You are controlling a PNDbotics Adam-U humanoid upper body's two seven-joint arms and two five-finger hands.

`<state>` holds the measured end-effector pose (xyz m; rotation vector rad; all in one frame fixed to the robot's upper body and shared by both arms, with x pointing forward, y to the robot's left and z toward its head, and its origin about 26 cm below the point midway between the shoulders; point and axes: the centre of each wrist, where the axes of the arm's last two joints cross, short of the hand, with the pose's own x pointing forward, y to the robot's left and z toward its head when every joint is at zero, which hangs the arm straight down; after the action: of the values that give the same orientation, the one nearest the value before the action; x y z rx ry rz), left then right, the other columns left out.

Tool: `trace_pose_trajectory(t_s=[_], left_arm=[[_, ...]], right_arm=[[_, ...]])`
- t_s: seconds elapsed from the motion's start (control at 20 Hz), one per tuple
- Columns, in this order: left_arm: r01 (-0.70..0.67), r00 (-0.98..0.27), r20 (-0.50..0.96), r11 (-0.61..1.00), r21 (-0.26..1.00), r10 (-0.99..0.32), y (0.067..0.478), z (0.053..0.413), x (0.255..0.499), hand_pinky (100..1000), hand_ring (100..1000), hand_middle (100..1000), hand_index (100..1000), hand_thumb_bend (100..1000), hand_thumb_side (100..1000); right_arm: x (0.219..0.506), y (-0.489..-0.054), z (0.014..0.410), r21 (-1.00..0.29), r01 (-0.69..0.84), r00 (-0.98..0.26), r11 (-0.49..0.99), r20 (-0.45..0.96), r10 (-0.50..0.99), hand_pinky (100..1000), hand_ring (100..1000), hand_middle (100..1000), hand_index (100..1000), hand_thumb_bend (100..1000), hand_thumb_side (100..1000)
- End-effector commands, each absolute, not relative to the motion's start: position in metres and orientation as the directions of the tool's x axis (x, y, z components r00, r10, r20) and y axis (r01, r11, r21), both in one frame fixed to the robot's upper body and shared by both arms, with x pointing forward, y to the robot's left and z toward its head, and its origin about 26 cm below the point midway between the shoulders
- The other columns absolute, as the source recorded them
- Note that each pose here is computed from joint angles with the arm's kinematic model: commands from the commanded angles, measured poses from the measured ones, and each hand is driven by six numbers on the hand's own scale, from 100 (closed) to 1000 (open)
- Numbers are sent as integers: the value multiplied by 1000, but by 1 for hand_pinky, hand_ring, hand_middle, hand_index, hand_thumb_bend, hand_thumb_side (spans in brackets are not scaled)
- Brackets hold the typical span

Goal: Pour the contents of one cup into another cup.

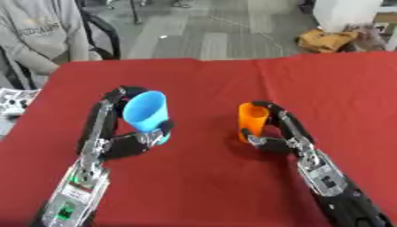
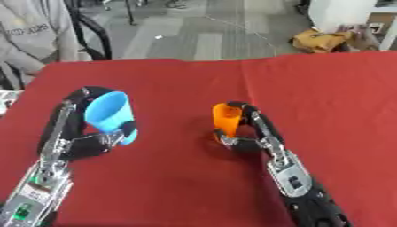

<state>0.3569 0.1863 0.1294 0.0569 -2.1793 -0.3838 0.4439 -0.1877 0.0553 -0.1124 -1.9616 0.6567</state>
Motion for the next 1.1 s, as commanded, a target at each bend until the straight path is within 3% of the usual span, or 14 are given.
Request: trace_pose_trajectory(t_s=[0.05, 0.5, 0.75, 0.85, 1.1], left_arm=[[102, -628, 760, 950, 294, -167, 184, 140, 357, 328, 273, 304, 664, 569, 100], [99, -631, 758, 951, 293, -167, 185, 141, 357, 329, 271, 302, 666, 567, 100], [98, -632, 757, 951, 292, -167, 185, 141, 357, 329, 270, 302, 667, 567, 100], [97, -633, 756, 952, 292, -167, 185, 141, 356, 329, 271, 302, 671, 568, 100], [90, -636, 754, 953, 289, -168, 187, 142, 356, 329, 271, 302, 673, 570, 100]], right_arm=[[447, -181, 64, -496, -181, -498, 849, 791, 356, 620, 699, 669, 853, 371, 100], [446, -176, 73, -508, -144, -547, 849, 756, 359, 584, 622, 602, 855, 397, 102], [445, -173, 83, -520, -101, -589, 848, 719, 370, 565, 579, 559, 853, 408, 155], [444, -171, 88, -524, -87, -609, 847, 701, 371, 559, 552, 532, 857, 418, 224], [442, -170, 101, -528, -72, -647, 846, 670, 363, 561, 541, 519, 871, 421, 237]])
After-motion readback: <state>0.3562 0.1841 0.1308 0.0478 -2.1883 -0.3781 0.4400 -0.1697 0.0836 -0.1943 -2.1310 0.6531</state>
